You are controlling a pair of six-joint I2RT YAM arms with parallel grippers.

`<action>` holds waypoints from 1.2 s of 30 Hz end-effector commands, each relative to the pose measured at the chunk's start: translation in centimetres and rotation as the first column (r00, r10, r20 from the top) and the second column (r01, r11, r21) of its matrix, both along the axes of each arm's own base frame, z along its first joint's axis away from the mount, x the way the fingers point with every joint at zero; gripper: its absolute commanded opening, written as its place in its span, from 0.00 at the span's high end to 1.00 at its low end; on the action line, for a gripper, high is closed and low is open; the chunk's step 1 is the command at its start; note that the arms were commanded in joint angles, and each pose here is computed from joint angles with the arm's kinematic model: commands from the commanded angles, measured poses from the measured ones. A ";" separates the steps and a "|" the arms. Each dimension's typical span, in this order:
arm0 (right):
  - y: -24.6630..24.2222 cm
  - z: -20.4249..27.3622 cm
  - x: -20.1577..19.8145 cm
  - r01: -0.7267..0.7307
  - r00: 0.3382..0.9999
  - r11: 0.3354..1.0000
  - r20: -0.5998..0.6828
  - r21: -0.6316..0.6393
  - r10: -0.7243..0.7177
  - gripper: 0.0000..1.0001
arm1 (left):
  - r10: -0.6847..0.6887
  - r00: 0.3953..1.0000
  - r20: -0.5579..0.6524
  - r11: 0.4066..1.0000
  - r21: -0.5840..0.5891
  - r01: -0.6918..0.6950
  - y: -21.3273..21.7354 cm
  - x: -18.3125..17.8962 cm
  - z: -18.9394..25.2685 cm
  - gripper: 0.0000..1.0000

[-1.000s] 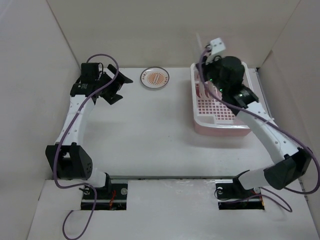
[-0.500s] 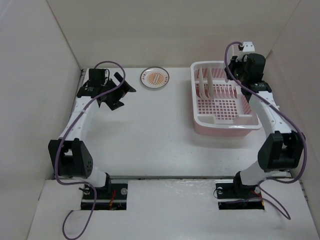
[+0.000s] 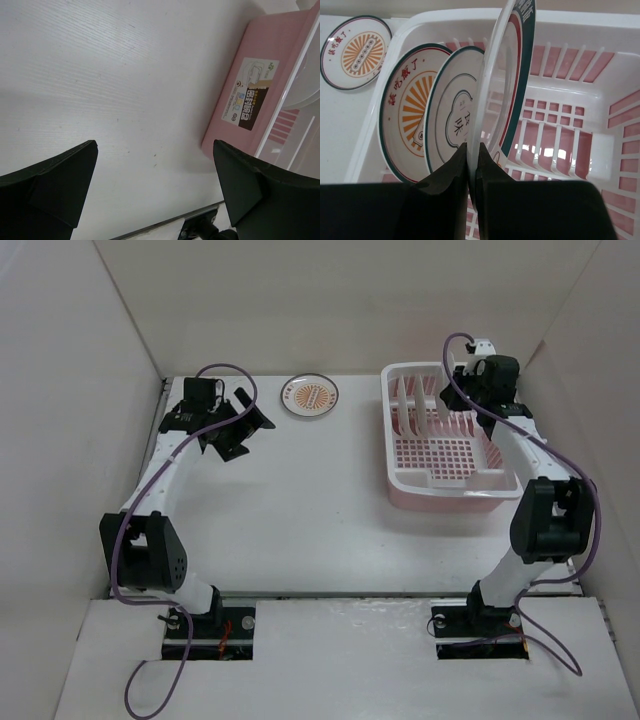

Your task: Load the plates into the dish rack

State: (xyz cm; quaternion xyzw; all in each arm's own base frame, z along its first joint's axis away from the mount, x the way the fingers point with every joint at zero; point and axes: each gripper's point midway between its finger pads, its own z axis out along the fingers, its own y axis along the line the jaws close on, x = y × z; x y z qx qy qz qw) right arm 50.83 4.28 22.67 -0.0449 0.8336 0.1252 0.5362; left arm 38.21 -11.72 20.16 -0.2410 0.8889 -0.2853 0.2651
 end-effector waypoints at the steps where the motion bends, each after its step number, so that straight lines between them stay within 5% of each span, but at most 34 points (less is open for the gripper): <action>1: -0.1 3.0 1.0 -0.016 0.995 1.000 0.095 -0.003 0.016 1.00 | -0.013 0.998 0.067 1.000 0.021 0.011 0.1 0.8 2.0 0.00; 18: -0.1 -2.1 0.9 -0.025 0.999 1.000 -0.031 -0.016 0.024 0.98 | -0.019 0.998 0.057 1.000 0.015 0.018 -0.1 1.6 1.2 0.00; 22: -0.8 -2.1 1.3 -0.007 0.999 1.000 -0.042 -0.019 0.007 0.81 | -0.019 0.999 0.039 1.000 0.016 0.018 -0.1 1.6 0.5 0.00; 29: -0.9 -1.7 1.4 0.001 0.999 1.000 -0.042 -0.023 -0.002 0.68 | -0.025 0.999 0.037 1.000 0.010 0.025 -0.2 1.8 0.3 0.00; 30: -0.9 -0.8 1.3 0.001 0.999 1.000 -0.032 -0.024 -0.002 0.56 | -0.025 0.999 0.037 1.000 0.010 0.025 -0.2 1.8 0.3 0.00; 36: -1.4 7.7 -0.5 0.043 0.992 0.999 0.116 -0.020 -0.040 0.31 | -0.025 0.999 0.039 1.000 0.010 0.025 -0.3 3.0 -0.8 0.00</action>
